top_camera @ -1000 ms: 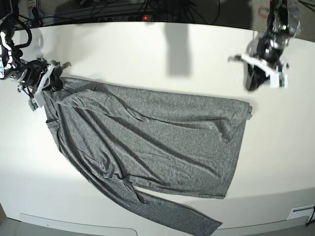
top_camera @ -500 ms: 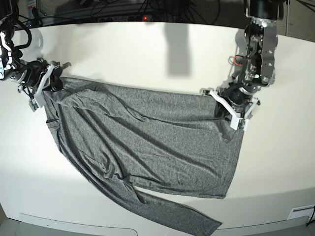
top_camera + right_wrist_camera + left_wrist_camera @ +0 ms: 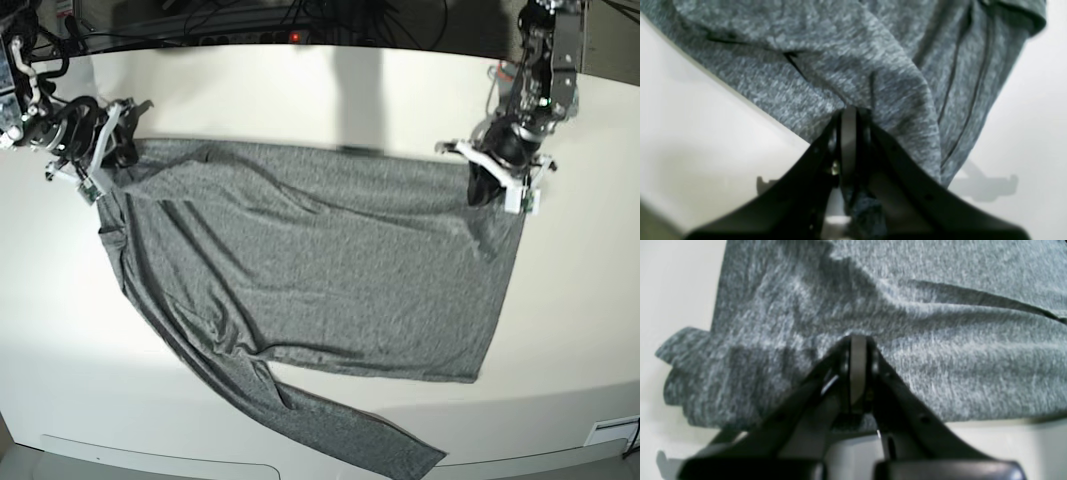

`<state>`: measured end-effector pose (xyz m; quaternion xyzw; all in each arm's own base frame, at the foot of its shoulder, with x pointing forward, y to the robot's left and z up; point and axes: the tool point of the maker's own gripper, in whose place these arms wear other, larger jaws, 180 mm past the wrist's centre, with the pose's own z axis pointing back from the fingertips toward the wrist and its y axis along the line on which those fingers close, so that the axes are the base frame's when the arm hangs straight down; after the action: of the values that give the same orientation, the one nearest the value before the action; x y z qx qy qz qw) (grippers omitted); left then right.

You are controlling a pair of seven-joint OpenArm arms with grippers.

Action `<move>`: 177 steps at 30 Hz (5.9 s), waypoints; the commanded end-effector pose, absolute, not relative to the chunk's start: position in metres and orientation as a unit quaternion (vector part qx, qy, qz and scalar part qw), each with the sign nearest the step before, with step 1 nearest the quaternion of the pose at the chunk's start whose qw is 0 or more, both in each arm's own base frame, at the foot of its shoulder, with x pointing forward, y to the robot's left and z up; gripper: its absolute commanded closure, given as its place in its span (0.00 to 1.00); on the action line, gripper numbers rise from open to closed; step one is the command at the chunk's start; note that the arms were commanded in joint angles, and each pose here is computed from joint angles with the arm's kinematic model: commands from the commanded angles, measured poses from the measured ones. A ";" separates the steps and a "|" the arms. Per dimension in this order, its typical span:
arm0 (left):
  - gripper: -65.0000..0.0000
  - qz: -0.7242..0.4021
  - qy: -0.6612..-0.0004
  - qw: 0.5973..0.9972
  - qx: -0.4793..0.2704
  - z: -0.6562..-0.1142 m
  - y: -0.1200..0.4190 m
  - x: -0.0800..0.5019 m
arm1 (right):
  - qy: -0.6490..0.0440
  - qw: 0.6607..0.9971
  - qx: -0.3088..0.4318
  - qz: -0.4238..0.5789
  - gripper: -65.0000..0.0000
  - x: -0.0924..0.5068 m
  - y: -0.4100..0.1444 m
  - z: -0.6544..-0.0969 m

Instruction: Fold the T-shirt properly

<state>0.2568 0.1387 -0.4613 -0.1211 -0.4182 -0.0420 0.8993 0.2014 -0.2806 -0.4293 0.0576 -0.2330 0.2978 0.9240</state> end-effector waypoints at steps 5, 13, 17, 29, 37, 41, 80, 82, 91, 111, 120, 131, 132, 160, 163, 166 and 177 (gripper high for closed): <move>1.00 -0.062 -0.306 0.945 -0.095 -0.496 0.144 0.169 | -0.207 0.925 0.034 0.317 1.00 0.189 -0.285 -0.428; 1.00 -0.064 -0.280 0.952 -0.103 -0.493 0.138 0.110 | -0.152 0.930 0.019 0.333 1.00 0.145 -0.295 -0.447; 1.00 -0.045 -0.281 0.955 -0.080 -0.492 0.157 0.096 | -0.132 0.932 0.013 0.338 1.00 0.125 -0.300 -0.453; 1.00 -0.034 -0.336 0.940 -0.047 -0.458 0.185 0.124 | -0.145 0.943 0.006 0.298 1.00 0.100 -0.304 -0.450; 1.00 -0.046 -0.374 0.925 -0.049 -0.434 0.178 0.144 | -0.243 0.949 -0.031 0.200 1.00 0.123 -0.327 -0.420; 1.00 -0.050 -0.390 0.918 -0.047 -0.428 0.181 0.152 | -0.287 0.938 -0.045 0.187 1.00 0.142 -0.339 -0.404; 0.69 -0.040 -0.515 0.847 -0.126 -0.342 0.241 0.400 | -0.379 0.912 0.048 0.148 0.60 0.275 -0.308 -0.333; 0.69 -0.035 -0.497 0.854 -0.151 -0.350 0.246 0.412 | -0.377 0.913 0.048 0.148 0.60 0.274 -0.308 -0.333; 0.69 0.032 -0.412 0.890 -0.194 -0.394 0.263 0.445 | -0.377 0.913 0.048 0.148 0.60 0.274 -0.308 -0.333; 0.69 0.016 -0.307 0.920 -0.242 -0.448 0.190 0.424 | -0.381 0.912 0.046 0.145 0.60 0.278 -0.310 -0.330; 0.82 0.009 -0.280 0.929 -0.243 -0.454 0.187 0.416 | -0.387 0.909 0.045 0.145 0.60 0.282 -0.309 -0.327; 1.00 0.025 -0.331 0.914 -0.233 -0.442 0.203 0.430 | -0.423 0.893 0.049 0.144 0.60 0.294 -0.307 -0.314; 1.00 0.027 -0.338 0.912 -0.232 -0.440 0.206 0.432 | -0.428 0.891 0.049 0.144 0.60 0.296 -0.306 -0.312; 1.00 0.034 -0.347 0.908 -0.231 -0.443 0.207 0.430 | -0.348 0.922 0.118 0.126 0.50 0.477 -0.252 -0.327; 1.00 0.037 -0.349 0.908 -0.231 -0.446 0.207 0.427 | -0.338 0.925 0.092 0.144 0.50 0.491 -0.241 -0.338; 1.00 0.038 -0.344 0.909 -0.230 -0.450 0.208 0.423 | -0.329 0.929 0.063 0.157 0.50 0.498 -0.236 -0.350; 1.00 0.040 -0.336 0.913 -0.228 -0.458 0.210 0.414 | -0.300 0.944 -0.004 0.141 0.50 0.488 -0.255 -0.392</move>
<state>0.4194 0.2009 -0.4530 -0.2488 -0.3593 0.0535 0.8978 0.4656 -0.2501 -0.4188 -0.0003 -0.2652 0.1463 0.9530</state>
